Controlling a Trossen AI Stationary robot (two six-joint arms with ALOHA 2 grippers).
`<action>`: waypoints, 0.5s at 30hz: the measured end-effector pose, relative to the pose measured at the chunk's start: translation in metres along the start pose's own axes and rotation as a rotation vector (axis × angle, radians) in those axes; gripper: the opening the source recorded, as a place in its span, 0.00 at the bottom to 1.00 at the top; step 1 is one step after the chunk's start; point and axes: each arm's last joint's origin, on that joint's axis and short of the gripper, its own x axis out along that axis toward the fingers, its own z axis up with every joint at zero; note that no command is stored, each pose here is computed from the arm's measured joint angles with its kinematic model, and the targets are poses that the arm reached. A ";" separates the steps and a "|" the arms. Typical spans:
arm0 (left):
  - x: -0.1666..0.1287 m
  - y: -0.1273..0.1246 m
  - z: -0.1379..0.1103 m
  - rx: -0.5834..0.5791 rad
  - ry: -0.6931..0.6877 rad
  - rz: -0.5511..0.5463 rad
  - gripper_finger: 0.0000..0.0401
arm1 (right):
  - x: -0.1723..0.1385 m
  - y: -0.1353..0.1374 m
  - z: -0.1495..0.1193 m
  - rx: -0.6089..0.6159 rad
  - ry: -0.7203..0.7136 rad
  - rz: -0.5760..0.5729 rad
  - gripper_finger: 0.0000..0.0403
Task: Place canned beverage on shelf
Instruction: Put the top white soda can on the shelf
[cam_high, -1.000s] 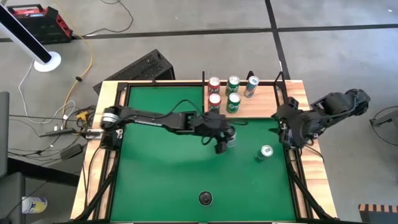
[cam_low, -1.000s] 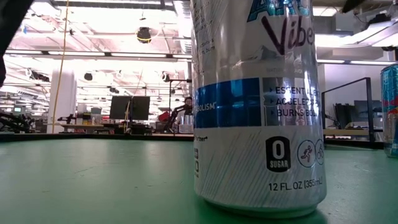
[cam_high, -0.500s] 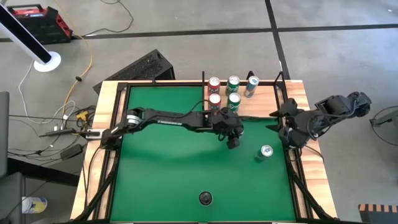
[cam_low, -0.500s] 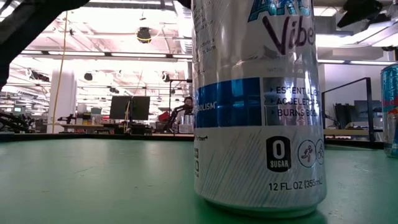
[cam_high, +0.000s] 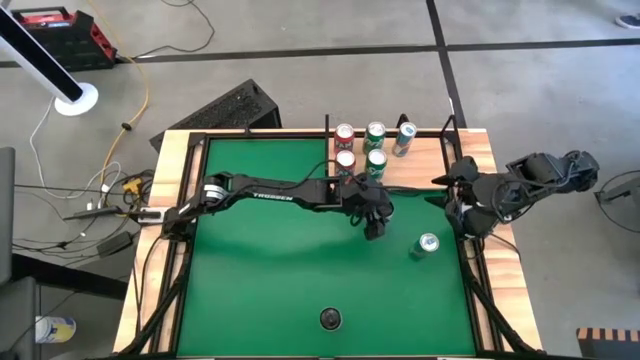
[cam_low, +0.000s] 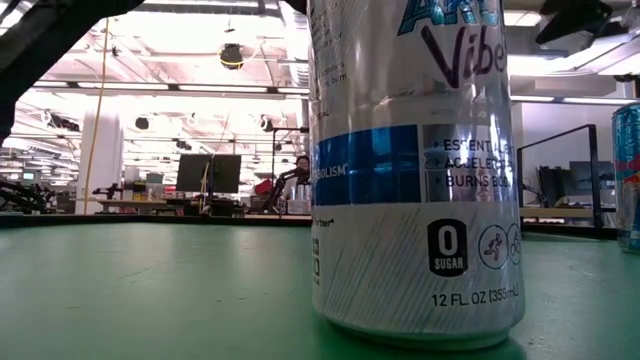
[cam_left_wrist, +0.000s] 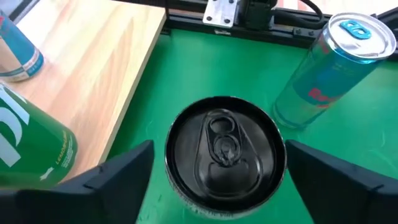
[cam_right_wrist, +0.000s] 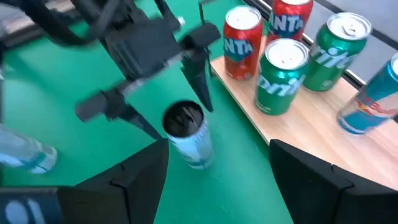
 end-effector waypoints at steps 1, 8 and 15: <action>-0.001 0.000 0.001 -0.003 -0.002 -0.001 0.88 | 0.000 0.001 0.001 0.013 -0.011 0.009 0.75; -0.038 0.002 0.029 0.010 -0.062 0.002 0.95 | 0.011 0.015 0.011 0.001 -0.046 0.026 0.75; -0.089 0.008 0.040 0.072 0.056 0.068 0.96 | 0.045 0.031 0.024 0.005 0.016 -0.012 0.75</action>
